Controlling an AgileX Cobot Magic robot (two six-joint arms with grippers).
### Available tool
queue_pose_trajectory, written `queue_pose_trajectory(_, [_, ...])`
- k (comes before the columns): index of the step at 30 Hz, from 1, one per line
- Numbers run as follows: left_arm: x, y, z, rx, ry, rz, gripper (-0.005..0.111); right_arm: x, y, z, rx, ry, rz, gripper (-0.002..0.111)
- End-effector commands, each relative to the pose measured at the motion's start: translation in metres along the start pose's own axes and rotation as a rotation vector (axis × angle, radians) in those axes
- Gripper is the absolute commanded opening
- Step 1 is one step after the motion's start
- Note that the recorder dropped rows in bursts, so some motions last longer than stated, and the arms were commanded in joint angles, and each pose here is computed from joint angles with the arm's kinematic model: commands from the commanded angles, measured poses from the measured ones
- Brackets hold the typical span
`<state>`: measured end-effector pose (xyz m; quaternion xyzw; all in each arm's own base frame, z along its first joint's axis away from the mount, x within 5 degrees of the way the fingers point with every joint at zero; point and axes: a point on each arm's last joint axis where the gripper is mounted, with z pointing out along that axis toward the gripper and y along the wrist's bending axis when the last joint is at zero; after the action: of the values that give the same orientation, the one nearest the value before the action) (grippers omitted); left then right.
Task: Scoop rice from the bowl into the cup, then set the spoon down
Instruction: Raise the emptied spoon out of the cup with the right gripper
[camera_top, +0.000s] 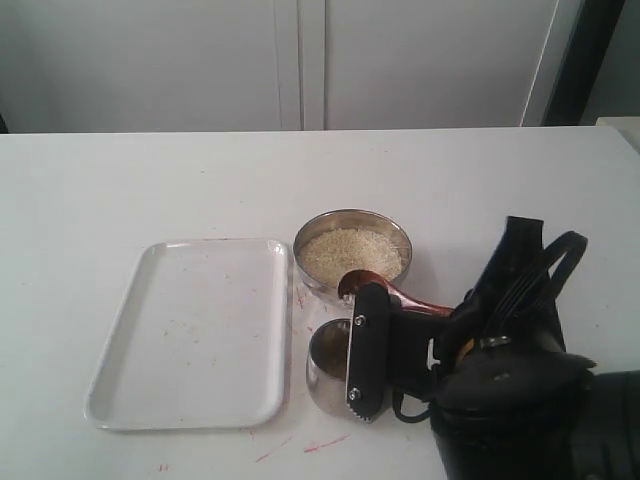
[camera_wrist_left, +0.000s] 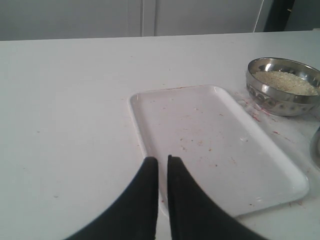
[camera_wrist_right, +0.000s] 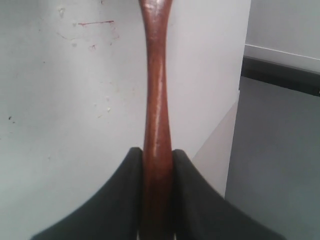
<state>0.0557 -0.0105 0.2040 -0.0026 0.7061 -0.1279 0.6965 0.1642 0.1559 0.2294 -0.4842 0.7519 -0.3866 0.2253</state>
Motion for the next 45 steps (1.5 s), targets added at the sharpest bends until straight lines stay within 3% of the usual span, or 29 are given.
queue_pose_trajectory(1, [-0.002, -0.001, 0.0, 0.008, -0.008, -0.009, 0.014, 0.002, -0.003, -0.001, 0.029, -0.011, -0.016, 0.0])
queue_pose_trajectory(14, [-0.002, -0.001, 0.0, 0.008, -0.008, -0.009, 0.014, 0.0, -0.005, -0.001, 0.055, -0.023, -0.027, 0.0])
queue_pose_trajectory(34, [-0.002, -0.001, 0.0, 0.008, -0.008, -0.009, 0.014, 0.006, 0.011, -0.006, -0.013, -0.015, -0.076, 0.0])
queue_pose_trajectory(45, [-0.002, -0.001, 0.0, 0.008, -0.008, -0.009, 0.014, 0.011, 0.012, 0.001, 0.075, -0.03, -0.14, 0.0])
